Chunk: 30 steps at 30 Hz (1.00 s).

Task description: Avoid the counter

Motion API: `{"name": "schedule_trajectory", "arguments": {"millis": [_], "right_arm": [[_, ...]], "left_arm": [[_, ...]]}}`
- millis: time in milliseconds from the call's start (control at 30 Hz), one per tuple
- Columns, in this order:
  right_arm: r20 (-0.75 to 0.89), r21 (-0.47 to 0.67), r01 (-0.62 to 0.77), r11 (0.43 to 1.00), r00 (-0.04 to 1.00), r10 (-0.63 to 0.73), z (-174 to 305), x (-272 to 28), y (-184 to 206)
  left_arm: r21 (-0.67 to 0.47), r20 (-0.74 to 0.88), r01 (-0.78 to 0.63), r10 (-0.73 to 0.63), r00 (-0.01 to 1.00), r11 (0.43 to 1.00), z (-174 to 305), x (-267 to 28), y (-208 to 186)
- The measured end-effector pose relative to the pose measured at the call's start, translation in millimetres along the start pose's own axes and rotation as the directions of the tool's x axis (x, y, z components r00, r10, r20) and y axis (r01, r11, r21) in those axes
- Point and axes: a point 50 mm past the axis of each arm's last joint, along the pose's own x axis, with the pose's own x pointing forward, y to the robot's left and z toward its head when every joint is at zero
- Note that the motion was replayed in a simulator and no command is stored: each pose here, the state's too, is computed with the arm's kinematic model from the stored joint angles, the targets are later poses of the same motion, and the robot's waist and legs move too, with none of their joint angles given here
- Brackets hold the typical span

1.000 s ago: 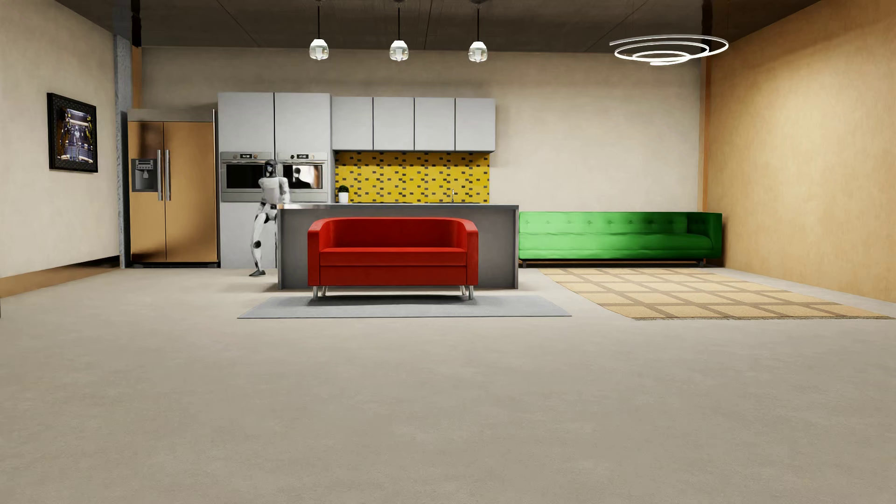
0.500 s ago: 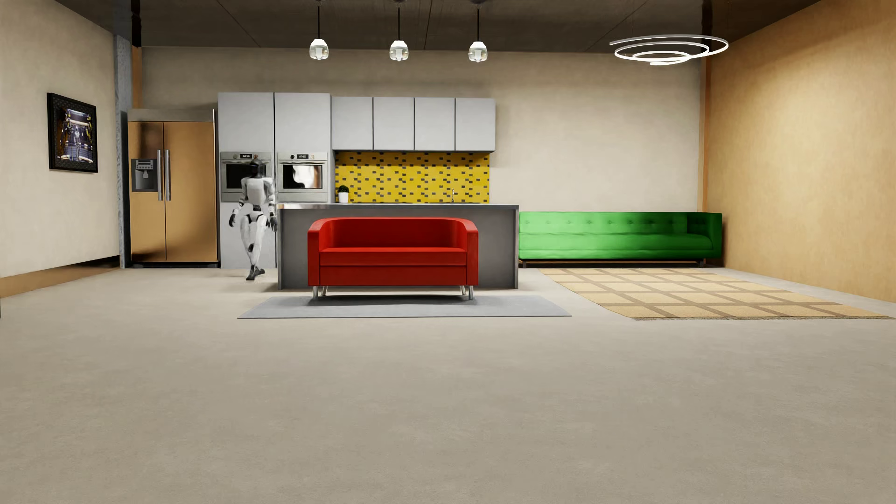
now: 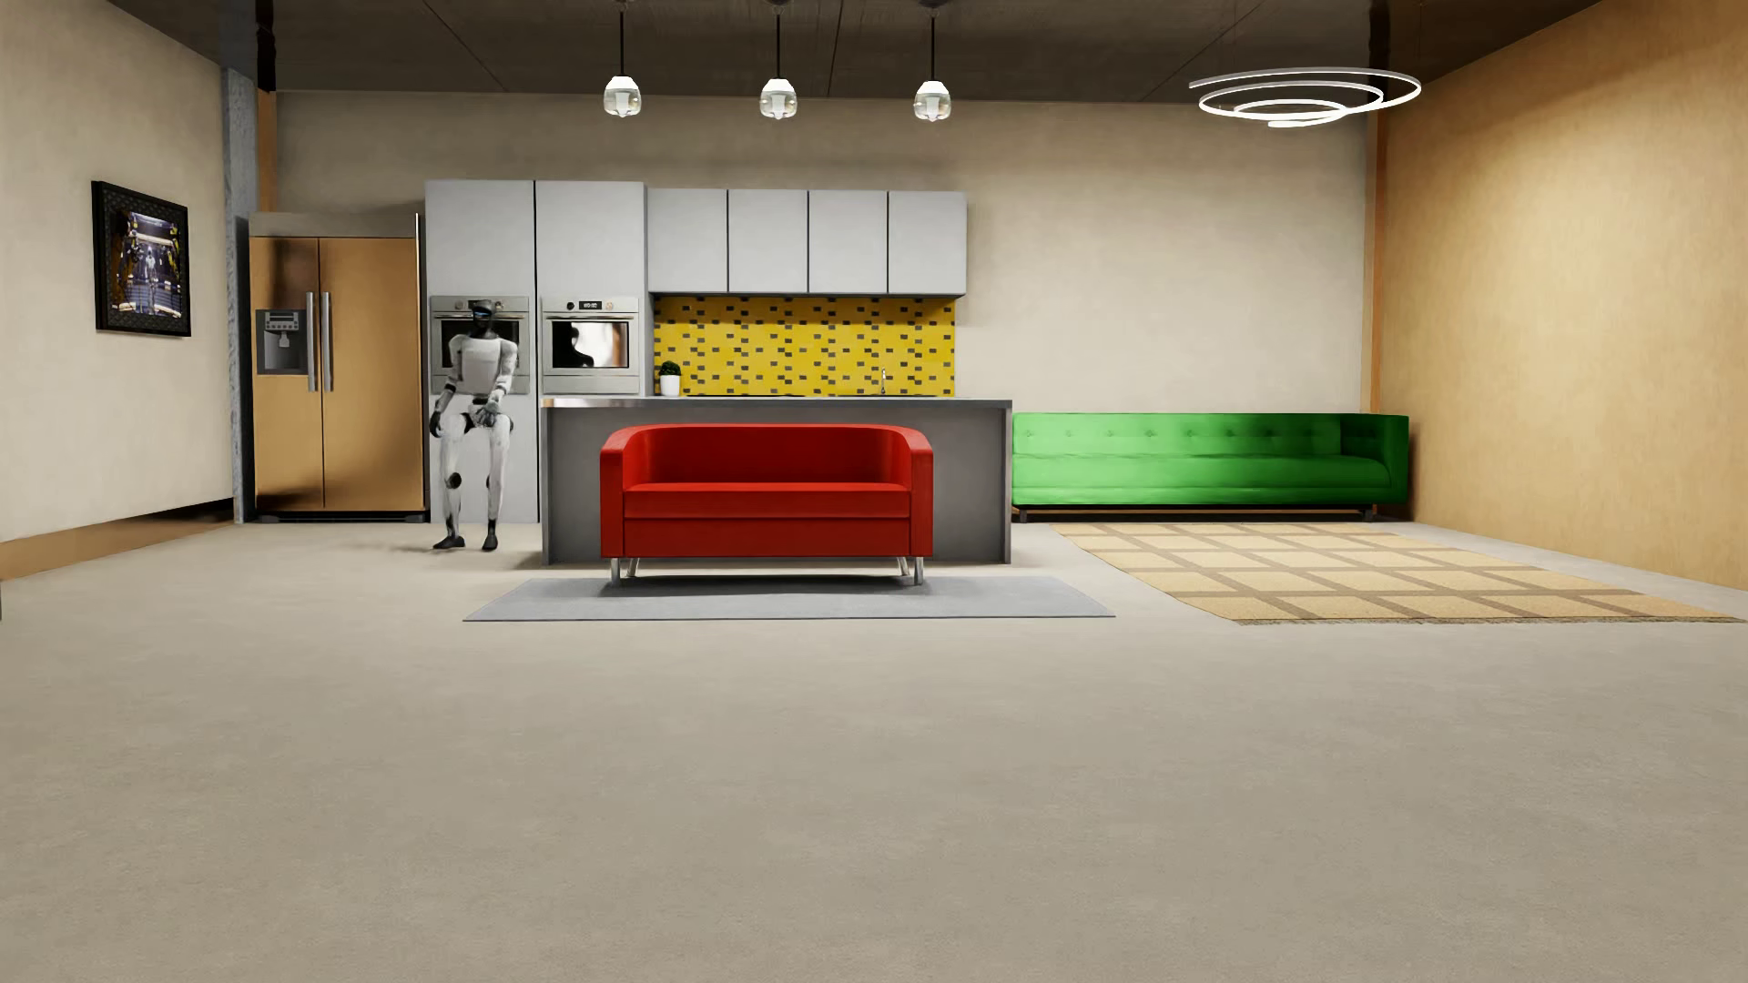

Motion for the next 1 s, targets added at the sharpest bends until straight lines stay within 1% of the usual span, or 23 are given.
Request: {"name": "schedule_trajectory", "arguments": {"millis": [33, 67, 133, 167, 200, 233, 267, 333, 367, 400, 433, 500, 533, 567, 600, 633, 667, 700, 800, 833, 900, 967, 1000], "right_arm": [[0.013, -0.01, 0.003, 1.0, 1.0, -0.003, 2.7, -0.1, -0.2], [0.029, -0.025, 0.01, 1.0, 1.0, -0.009, 7.2, -0.1, -1.8], [0.051, -0.032, 0.03, 0.999, 0.998, -0.028, 13.9, -0.8, -6.6], [0.06, -0.018, 0.045, 0.999, 0.997, -0.044, 15.8, -1.6, -8.4], [0.077, 0.02, 0.056, 0.998, 0.995, -0.057, 20.0, -2.5, -7.4], [0.077, 0.056, 0.047, 0.997, 0.996, -0.052, 22.9, -1.9, -4.0], [0.069, 0.081, 0.036, 0.996, 0.997, -0.041, 25.7, 0.0, -1.4], [0.059, 0.074, 0.018, 0.997, 0.998, -0.023, 35.7, 2.8, 5.1], [0.087, 0.044, 0.027, 0.999, 0.996, -0.031, 43.7, 3.3, 5.5], [0.116, 0.042, 0.042, 0.998, 0.992, -0.046, 50.5, 3.4, 3.6], [0.147, 0.055, 0.054, 0.997, 0.987, -0.062, 56.7, 3.4, 0.4], [0.18, 0.072, 0.082, 0.994, 0.979, -0.093, 65.3, 3.0, -6.7], [0.189, 0.083, 0.097, 0.992, 0.976, -0.112, 68.2, 2.2, -10.4], [0.201, 0.095, 0.112, 0.989, 0.971, -0.129, 70.4, 1.1, -13.7], [0.214, 0.102, 0.121, 0.987, 0.967, -0.14, 72.1, 0.1, -16.4], [0.222, 0.102, 0.124, 0.987, 0.964, -0.144, 73.1, -0.3, -18.4], [0.219, 0.096, 0.122, 0.988, 0.966, -0.141, 72.0, 0.2, -19.4], [0.206, 0.079, 0.117, 0.99, 0.97, -0.131, 69.3, 1.4, -18.9], [0.105, 0.026, 0.087, 0.996, 0.991, -0.089, 47.5, 7.9, -11.1], [0.047, 0.04, 0.074, 0.996, 0.996, -0.076, 32.5, 9.5, -6.3], [-0.098, 0.07, 0.054, 0.996, 0.994, -0.047, -7.7, 9.2, 2.8], [-0.18, 0.058, 0.027, 0.998, 0.983, -0.017, -36.5, 4.4, 16.6], [-0.168, 0.051, 0.029, 0.998, 0.986, -0.02, -42.0, 1.8, 22.6]], "left_arm": [[-0.042, 0.023, -0.031, 0.032, 0.999, 0.999, 3.1, -0.3, 6.2], [-0.032, 0.029, -0.06, 0.061, 0.998, 0.998, 0.4, -2.2, 9.3], [0.11, -0.008, -0.036, 0.037, 0.999, 0.993, -16.8, -10.0, -0.1], [0.179, -0.043, 0.009, -0.001, 0.999, 0.984, -30.9, -16.5, -11.9], [0.243, -0.111, 0.098, -0.072, 0.991, 0.965, -51.6, -25.3, -27.5], [0.257, -0.21, 0.201, -0.148, 0.966, 0.945, -77.0, -38.2, -44.9], [0.201, -0.356, 0.318, -0.234, 0.905, 0.926, -108.5, -59.2, -66.8], [0.013, -0.63, 0.495, -0.377, 0.679, 0.869, -163.5, -120.8, -110.4], [-0.077, -0.704, 0.58, -0.456, 0.545, 0.811, -181.6, -156.8, -130.1], [-0.126, -0.726, 0.679, -0.534, 0.434, 0.724, -192.2, -191.5, -147.9], [-0.127, -0.722, 0.782, -0.598, 0.349, 0.61, -196.2, -223.6, -163.7], [-0.111, -0.665, 0.901, -0.705, 0.246, 0.419, -187.9, -273.7, -189.6], [-0.153, -0.632, 0.922, -0.752, 0.187, 0.357, -180.2, -292.2, -199.4], [-0.229, -0.589, 0.92, -0.798, 0.129, 0.318, -171.6, -303.9, -206.8], [-0.284, -0.553, 0.91, -0.827, 0.103, 0.303, -163.9, -307.4, -211.1], [-0.309, -0.525, 0.895, -0.842, 0.121, 0.321, -157.4, -303.7, -212.7], [-0.301, -0.509, 0.884, -0.844, 0.168, 0.358, -152.5, -293.8, -211.6], [-0.244, -0.51, 0.879, -0.825, 0.243, 0.41, -150.1, -279.3, -207.1], [-0.077, -0.535, 0.77, -0.678, 0.504, 0.633, -150.3, -228.4, -175.5], [-0.035, -0.539, 0.705, -0.608, 0.583, 0.708, -151.0, -208.4, -160.1], [-0.014, -0.53, 0.572, -0.491, 0.692, 0.82, -150.9, -167.6, -127.9], [-0.043, -0.509, 0.355, -0.326, 0.797, 0.934, -142.2, -125.2, -94.7], [-0.083, -0.506, 0.251, -0.258, 0.823, 0.964, -135.9, -102.7, -80.5]]}}
